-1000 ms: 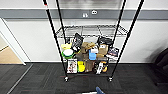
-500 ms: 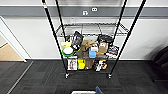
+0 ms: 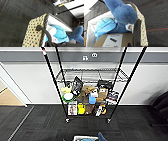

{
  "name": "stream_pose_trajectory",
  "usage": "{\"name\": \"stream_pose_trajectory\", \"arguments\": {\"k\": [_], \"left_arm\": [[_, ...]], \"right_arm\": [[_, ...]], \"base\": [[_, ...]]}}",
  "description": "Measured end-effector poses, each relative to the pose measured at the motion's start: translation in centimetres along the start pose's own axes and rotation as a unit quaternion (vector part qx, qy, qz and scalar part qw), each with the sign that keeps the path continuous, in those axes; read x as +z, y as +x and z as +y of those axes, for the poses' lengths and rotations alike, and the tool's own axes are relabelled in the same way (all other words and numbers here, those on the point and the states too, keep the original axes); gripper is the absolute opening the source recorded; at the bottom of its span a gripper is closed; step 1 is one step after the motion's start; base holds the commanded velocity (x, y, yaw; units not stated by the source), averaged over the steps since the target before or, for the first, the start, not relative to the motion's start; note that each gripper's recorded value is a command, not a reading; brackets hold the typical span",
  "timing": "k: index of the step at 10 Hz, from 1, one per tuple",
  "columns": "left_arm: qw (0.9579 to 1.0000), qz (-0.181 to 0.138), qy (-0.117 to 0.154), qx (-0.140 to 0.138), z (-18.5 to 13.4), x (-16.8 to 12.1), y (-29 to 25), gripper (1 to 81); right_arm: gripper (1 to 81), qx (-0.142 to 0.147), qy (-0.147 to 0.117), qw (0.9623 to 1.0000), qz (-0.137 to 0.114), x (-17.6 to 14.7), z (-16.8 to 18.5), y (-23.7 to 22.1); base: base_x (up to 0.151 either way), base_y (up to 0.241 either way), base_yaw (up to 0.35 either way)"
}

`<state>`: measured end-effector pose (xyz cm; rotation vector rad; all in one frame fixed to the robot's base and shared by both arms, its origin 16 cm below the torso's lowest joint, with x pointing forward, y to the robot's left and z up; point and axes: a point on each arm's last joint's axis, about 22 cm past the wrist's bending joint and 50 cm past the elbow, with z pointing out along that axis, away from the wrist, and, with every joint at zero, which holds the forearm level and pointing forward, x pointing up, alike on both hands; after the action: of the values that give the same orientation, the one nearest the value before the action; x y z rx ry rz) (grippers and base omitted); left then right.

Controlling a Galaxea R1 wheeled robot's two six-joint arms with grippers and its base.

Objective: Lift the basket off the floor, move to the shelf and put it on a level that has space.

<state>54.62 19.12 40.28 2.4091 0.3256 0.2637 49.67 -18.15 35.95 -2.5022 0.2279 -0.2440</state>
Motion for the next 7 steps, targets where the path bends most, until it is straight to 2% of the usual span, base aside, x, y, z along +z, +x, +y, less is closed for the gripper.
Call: {"name": "stream_pose_trajectory", "arguments": {"k": [5, 7], "left_arm": [[0.9997, -0.007, -0.018, -0.013, 3.6, -2.5, -2.1, 1.0], [0.9994, -0.013, -0.021, -0.022, 4.1, -3.9, -2.9, 1.0]], "right_arm": [[1.0, 0.003, 0.007, 1.0000, -0.006, -3.8, -1.9, -1.4], [1.0, 0.007, 0.017, 0.9998, -0.011, -5.3, -2.9, -2.0]], "base": [[0.000, 0.000, 0.000], [0.000, 0.000, 0.000]]}}
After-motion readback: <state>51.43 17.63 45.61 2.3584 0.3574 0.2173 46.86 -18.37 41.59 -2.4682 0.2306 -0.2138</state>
